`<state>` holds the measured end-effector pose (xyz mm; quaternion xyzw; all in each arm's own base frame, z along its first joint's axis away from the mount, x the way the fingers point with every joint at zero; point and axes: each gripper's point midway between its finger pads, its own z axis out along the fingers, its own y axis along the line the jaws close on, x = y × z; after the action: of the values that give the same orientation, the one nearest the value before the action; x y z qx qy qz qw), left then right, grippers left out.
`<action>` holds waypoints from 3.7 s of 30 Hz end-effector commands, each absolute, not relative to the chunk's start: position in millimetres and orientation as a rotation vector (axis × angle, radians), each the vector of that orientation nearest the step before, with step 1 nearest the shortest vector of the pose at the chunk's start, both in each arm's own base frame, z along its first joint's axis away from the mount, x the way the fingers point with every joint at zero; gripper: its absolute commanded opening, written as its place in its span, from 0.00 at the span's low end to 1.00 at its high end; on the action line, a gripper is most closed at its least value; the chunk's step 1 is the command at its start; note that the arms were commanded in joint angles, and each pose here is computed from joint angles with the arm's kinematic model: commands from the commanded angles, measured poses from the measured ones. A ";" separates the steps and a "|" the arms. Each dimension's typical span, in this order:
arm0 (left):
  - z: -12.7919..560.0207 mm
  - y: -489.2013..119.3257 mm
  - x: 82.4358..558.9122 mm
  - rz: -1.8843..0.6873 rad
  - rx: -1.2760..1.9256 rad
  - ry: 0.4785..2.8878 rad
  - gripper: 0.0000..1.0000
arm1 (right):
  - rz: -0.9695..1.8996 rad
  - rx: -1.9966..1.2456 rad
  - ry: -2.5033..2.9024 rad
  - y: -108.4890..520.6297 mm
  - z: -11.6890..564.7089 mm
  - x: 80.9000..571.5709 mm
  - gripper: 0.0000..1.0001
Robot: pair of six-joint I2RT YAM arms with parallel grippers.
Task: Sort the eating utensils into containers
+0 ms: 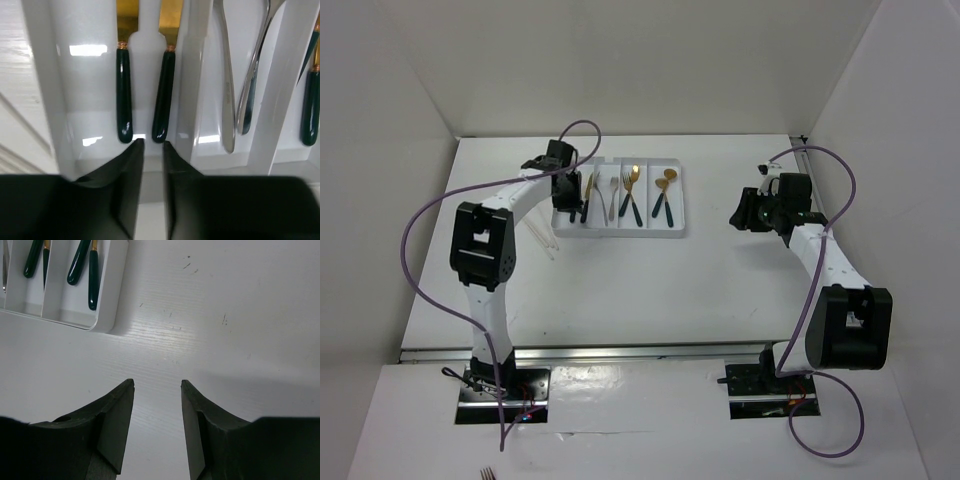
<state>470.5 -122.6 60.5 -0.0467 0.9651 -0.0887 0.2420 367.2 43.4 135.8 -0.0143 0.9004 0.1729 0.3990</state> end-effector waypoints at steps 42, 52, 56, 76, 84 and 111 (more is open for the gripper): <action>63.6 2.2 443.6 0.060 -0.589 2.632 0.95 | 0.465 -0.117 2.237 49.1 148.2 385.1 0.50; 101.2 -25.9 451.8 -0.316 -0.556 2.525 0.89 | 0.481 -0.118 2.251 50.2 143.7 395.2 0.50; 105.5 -23.2 452.6 -0.301 -0.594 2.505 0.92 | 0.492 -0.123 2.249 51.5 144.4 397.1 0.50; 72.0 7.2 471.1 -0.006 -0.721 2.535 0.94 | 0.498 -0.116 2.276 51.4 136.3 398.4 0.50; 53.3 12.9 468.9 0.087 -0.729 2.564 0.94 | 0.488 -0.111 2.277 49.8 136.0 401.2 0.50; -13.2 43.4 423.0 0.196 -0.892 2.687 0.27 | 0.468 -0.106 2.306 45.6 129.0 414.1 0.49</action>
<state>448.8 46.6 19.6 -0.3109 0.9254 0.0599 0.2083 401.7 47.5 114.0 -0.0310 0.9111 0.1912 0.3638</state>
